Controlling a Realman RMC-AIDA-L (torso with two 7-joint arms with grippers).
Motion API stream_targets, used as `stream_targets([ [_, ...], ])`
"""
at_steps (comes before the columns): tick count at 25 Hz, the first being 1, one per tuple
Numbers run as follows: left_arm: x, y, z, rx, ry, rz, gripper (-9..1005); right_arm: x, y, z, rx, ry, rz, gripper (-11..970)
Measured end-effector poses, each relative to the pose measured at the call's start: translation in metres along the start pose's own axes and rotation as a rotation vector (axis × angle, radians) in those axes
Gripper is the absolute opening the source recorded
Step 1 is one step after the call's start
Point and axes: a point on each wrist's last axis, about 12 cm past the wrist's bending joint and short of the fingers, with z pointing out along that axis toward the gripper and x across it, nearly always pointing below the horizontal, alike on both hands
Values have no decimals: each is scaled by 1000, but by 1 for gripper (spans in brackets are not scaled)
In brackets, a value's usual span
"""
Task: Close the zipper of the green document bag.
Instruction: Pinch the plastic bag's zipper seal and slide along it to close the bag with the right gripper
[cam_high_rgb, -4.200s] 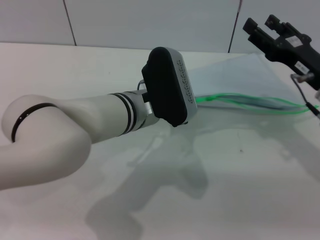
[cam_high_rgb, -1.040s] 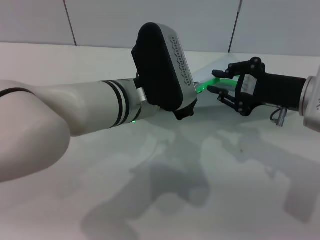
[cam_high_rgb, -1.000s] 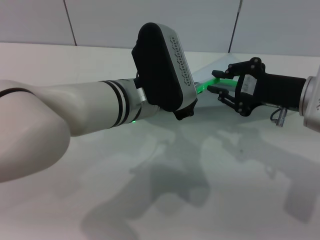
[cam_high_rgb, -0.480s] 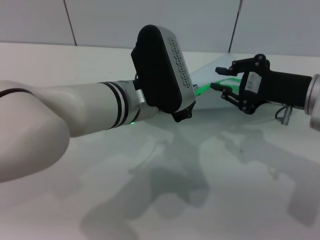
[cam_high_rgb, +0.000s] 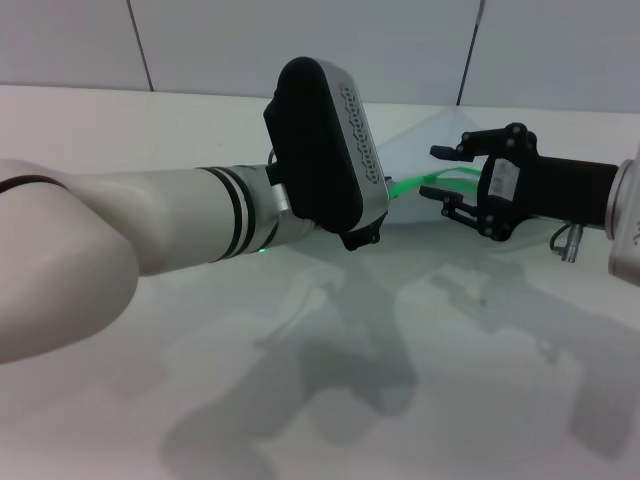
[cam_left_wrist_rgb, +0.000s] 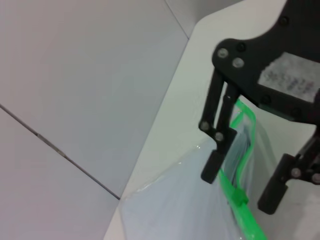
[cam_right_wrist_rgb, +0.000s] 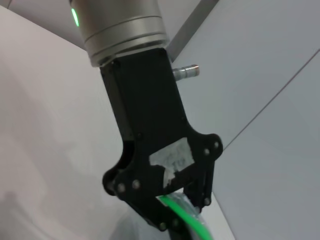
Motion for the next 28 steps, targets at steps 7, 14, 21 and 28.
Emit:
stream_targets([
  [7, -1, 0, 0, 3, -1, 1, 92, -5, 2, 3, -2, 25, -53, 390],
  [14, -1, 0, 0, 3, -1, 0, 94, -7, 12, 16, -15, 57, -87, 383],
  [21, -1, 0, 0, 3, -1, 1, 97, -8, 11, 17, -9, 56, -72, 377],
  [28, -1, 0, 0, 2, 1, 4, 99, -6, 10, 15, -2, 63, -58, 367],
])
